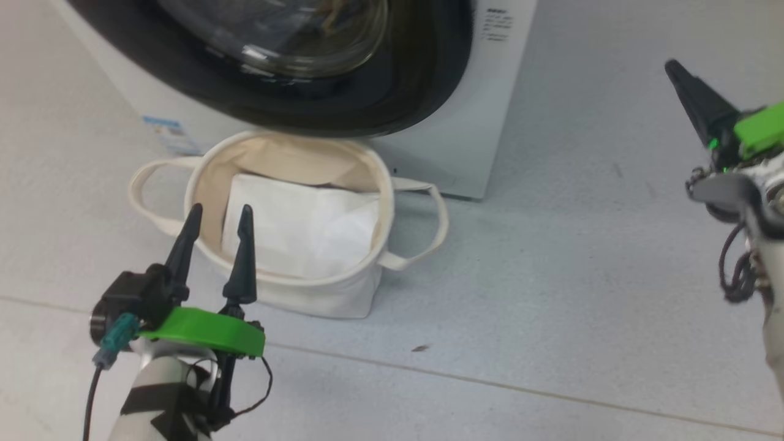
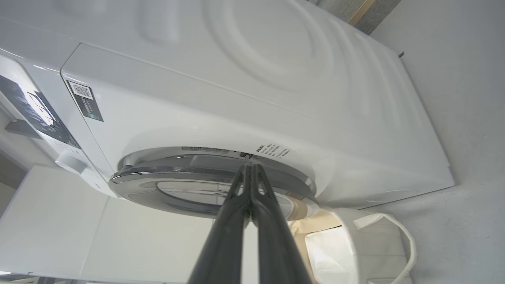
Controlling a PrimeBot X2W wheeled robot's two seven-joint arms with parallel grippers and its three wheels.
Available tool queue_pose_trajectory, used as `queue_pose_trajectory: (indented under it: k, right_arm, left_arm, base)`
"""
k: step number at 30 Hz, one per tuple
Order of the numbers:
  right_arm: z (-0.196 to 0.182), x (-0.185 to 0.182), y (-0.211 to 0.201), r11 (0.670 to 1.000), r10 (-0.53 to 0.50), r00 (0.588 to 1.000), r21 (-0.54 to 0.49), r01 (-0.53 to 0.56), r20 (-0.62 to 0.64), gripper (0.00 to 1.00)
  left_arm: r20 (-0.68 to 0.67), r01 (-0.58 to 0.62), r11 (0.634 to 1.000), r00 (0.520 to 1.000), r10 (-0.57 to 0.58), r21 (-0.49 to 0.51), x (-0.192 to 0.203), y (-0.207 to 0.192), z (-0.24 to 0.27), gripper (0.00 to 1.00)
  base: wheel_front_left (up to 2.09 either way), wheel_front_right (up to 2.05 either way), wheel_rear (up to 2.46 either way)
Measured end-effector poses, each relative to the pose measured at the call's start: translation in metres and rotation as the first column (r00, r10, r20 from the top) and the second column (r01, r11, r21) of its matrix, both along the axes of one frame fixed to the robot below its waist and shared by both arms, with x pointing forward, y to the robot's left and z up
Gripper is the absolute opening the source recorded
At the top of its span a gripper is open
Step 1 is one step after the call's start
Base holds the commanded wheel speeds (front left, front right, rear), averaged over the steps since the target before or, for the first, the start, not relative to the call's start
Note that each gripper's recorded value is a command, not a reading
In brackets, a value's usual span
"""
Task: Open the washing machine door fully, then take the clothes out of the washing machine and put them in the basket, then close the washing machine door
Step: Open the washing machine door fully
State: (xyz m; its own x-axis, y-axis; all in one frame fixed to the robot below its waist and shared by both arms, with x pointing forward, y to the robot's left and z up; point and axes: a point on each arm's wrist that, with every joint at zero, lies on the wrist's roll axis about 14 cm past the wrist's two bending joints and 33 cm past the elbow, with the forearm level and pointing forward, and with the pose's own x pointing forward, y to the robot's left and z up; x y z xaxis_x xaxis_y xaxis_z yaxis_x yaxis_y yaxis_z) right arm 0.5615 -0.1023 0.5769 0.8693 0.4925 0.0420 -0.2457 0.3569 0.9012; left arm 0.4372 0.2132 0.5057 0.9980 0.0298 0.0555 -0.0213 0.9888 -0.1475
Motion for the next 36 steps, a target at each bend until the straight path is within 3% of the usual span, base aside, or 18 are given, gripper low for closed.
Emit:
queue_pose_trajectory:
  k: [5,11,21,36]
  right_arm:
    - [-0.003,0.024,0.033,0.983,0.178,0.981,0.054,-0.174,-0.077,0.0]
    - [-0.002,0.049,0.076,0.954,0.3,0.948,0.058,-0.295,-0.107,0.0]
    - [-0.013,0.086,0.121,0.935,0.355,0.926,0.034,-0.354,-0.129,0.0]
    - [-0.046,0.107,0.154,0.922,0.385,0.911,0.026,-0.386,-0.147,0.0]
  left_arm:
    - [-0.031,-0.029,1.0,0.999,0.029,-0.011,-0.005,0.007,-0.012,1.0]
    - [-0.047,-0.066,0.998,0.997,0.066,-0.008,-0.007,0.018,-0.018,1.0]
    - [-0.113,-0.108,0.994,0.988,0.105,-0.017,-0.012,0.029,-0.041,1.0]
    - [-0.127,-0.099,0.994,0.988,0.092,-0.05,0.011,0.016,-0.053,1.0]
  base:
    - [0.0,0.0,0.0]
    - [0.0,0.0,0.0]
    - [0.0,0.0,0.0]
    - [0.0,0.0,0.0]
